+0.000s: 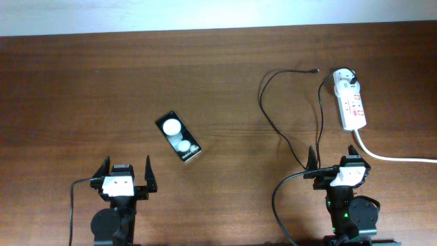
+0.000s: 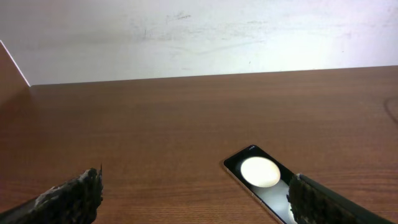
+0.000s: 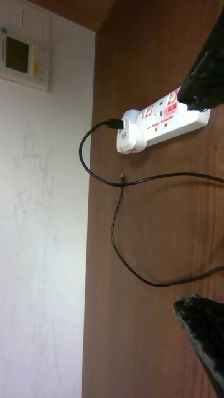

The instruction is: Plug charger to phone and switch on socket

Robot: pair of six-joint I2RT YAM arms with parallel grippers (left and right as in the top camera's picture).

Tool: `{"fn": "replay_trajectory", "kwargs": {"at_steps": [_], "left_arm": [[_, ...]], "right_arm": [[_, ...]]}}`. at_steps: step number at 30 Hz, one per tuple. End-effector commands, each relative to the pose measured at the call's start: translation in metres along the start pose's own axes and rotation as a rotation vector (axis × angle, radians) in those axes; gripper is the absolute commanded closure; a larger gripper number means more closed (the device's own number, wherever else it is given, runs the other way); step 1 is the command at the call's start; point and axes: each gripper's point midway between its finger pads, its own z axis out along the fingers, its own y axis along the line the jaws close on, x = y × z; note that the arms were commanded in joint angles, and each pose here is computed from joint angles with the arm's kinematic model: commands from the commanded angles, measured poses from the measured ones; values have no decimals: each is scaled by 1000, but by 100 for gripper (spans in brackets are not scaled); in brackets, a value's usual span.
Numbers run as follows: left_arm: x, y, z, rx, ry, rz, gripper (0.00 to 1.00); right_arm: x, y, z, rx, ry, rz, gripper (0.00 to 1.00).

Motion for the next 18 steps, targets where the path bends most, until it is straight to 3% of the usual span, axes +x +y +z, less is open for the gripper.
{"fn": "replay_trajectory", "kwargs": {"at_steps": [1, 18], "left_arm": [[2, 1, 1, -2, 0, 16, 1], [2, 5, 1, -29, 0, 15, 1]], "right_arm": [[3, 4, 0, -19, 7, -4, 1], [3, 4, 0, -19, 8, -4, 1]]}}
